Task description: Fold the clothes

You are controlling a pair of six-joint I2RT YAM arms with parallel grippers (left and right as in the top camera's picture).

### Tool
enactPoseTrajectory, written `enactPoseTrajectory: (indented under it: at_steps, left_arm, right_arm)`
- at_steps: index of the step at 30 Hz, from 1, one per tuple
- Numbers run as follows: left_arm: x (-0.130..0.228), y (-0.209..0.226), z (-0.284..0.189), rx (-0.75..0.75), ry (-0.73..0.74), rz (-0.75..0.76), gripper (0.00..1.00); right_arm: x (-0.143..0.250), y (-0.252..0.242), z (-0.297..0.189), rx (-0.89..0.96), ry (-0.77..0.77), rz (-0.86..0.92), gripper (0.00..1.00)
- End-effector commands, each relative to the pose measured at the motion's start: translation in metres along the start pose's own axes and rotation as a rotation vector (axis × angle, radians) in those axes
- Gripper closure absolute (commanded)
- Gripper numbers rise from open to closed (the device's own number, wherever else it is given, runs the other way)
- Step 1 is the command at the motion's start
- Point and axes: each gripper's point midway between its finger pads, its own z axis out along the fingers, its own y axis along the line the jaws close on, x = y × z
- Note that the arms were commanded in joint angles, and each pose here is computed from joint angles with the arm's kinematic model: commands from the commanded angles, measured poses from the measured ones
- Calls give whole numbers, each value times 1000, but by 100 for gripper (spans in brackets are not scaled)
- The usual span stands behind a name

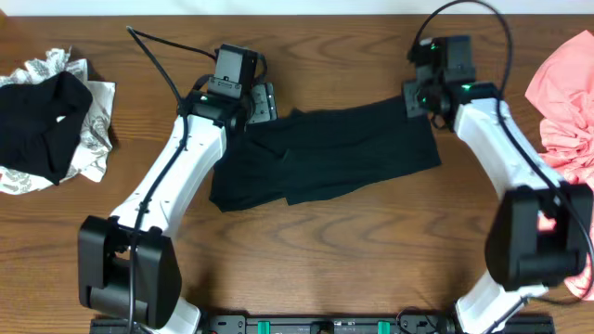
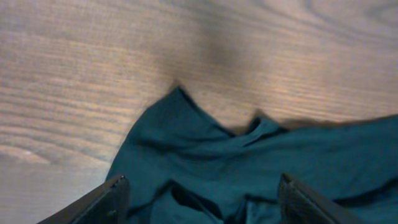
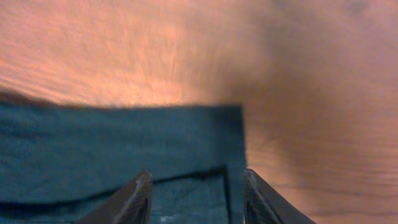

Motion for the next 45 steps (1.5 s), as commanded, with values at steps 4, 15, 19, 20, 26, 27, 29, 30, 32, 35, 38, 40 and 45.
enactPoseTrajectory:
  at_steps: [4,15,19,20,26,27,29,30,32,35,38,40,45]
  left_arm:
    - [-2,22,2,-85,-3,9,23]
    - [0,59,1,-147,38,-49,23]
    - [0,64,1,-155,43,-57,23]
    - [0,64,1,-154,43,-57,23]
    - [1,48,3,-66,58,-26,23]
    - [0,43,3,-37,55,-11,23]
    - [-3,32,3,25,48,-5,23]
    - [-5,26,3,61,46,-6,24]
    - [-5,17,4,109,51,-6,24]
    - [-4,12,8,139,58,13,24]
    - [-2,10,20,146,75,57,24]
    - [-2,10,30,142,92,79,24]
    - [-5,11,66,127,132,111,24]
  right_arm:
    - [48,-1,48,-15,171,-11,62]
    - [112,4,56,-28,417,30,69]
    - [128,6,49,-32,485,44,70]
    - [131,7,48,-33,497,45,69]
    - [130,7,47,-31,497,52,68]
    - [125,6,49,-29,477,52,68]
    - [113,3,50,-25,445,55,66]
    - [105,2,49,-24,427,57,65]
    - [90,-2,46,-19,400,68,63]
    - [66,-7,37,-15,365,75,58]
    - [41,-14,25,-8,328,80,48]
    - [25,-18,17,-3,295,84,42]
    - [4,-27,5,7,255,95,38]
